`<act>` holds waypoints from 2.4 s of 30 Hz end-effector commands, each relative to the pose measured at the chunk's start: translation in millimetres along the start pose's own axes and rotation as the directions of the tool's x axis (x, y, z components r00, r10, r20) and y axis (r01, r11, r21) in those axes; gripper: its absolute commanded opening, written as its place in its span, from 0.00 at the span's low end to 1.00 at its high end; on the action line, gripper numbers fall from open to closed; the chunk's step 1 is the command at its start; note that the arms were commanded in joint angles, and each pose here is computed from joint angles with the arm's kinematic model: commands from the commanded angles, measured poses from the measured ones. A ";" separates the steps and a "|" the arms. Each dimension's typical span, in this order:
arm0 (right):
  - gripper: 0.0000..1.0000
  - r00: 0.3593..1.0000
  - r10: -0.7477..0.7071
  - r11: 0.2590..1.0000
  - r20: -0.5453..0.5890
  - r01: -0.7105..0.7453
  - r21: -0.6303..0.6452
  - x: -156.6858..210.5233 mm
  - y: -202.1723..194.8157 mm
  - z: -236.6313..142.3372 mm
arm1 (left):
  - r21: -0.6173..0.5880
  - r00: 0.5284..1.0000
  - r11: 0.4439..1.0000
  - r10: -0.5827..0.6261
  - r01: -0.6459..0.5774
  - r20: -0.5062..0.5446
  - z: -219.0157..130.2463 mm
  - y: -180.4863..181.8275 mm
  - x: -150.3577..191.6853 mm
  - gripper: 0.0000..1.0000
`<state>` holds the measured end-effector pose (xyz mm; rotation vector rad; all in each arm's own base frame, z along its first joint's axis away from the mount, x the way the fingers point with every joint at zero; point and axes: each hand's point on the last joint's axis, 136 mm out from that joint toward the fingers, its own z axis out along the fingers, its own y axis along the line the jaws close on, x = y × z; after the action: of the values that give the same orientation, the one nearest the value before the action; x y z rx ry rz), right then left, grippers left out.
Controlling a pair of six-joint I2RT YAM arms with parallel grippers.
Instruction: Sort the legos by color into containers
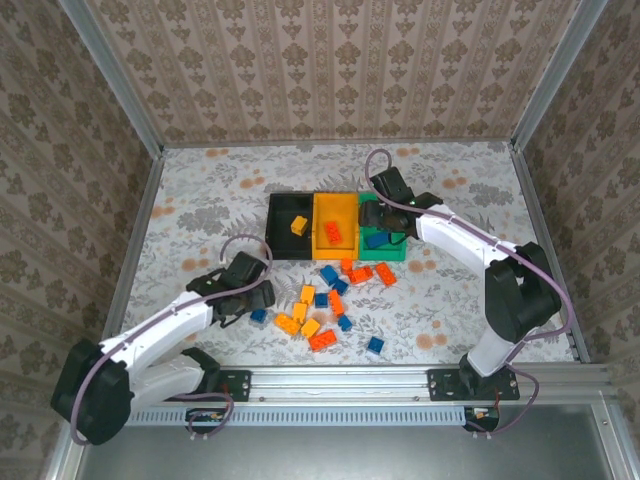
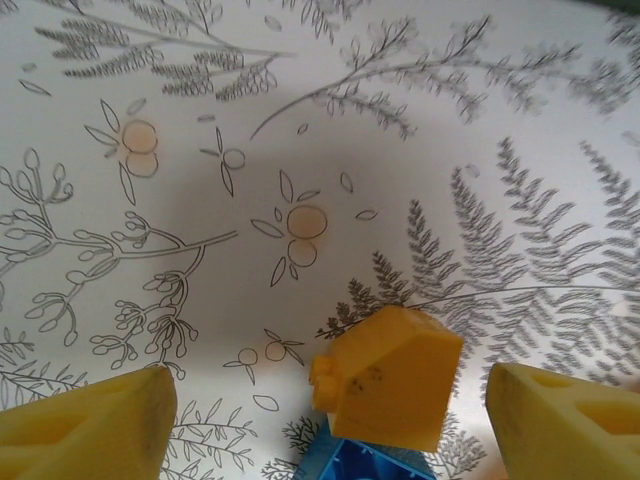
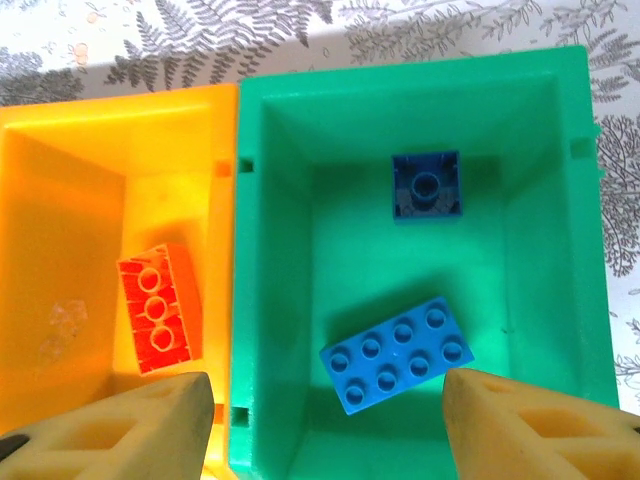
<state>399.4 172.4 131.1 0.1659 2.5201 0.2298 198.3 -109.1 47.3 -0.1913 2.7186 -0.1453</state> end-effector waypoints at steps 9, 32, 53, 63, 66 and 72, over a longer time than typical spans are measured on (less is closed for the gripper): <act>0.64 0.999 0.026 0.999 0.023 -0.025 -0.024 3.3 -4.9 -8.6 | -0.001 0.995 0.997 0.074 -0.074 -0.073 9.2 -5.1 30.8 0.74; 0.64 0.996 0.072 0.997 0.061 -0.072 -0.011 -5.1 -20.6 -20.6 | 0.022 0.982 0.986 0.165 -0.164 -0.096 -4.0 -21.1 42.2 0.40; 0.65 0.991 0.128 0.992 0.031 -0.127 -0.019 27.9 -49.3 -26.8 | 0.063 0.963 0.970 0.240 -0.234 -0.122 -37.8 -36.1 36.2 0.64; 0.65 0.990 0.132 0.991 0.043 -0.132 -0.007 26.3 -51.8 -27.0 | 0.094 0.965 0.977 0.205 -0.192 -0.163 -22.8 -13.5 66.3 0.64; 0.65 0.990 0.134 0.991 0.046 -0.134 -0.003 25.7 -52.9 -28.9 | 0.101 0.962 0.977 0.206 -0.190 -0.181 -12.2 -17.4 70.1 0.63; 0.65 0.989 0.139 0.990 0.056 -0.139 -0.007 24.6 -53.3 -33.6 | 0.073 0.954 0.975 0.219 -0.208 -0.207 2.9 -14.9 72.7 0.60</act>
<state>359.5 124.5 125.6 0.3208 2.4789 0.2742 132.7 -133.4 22.7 0.1402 2.9236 -0.1658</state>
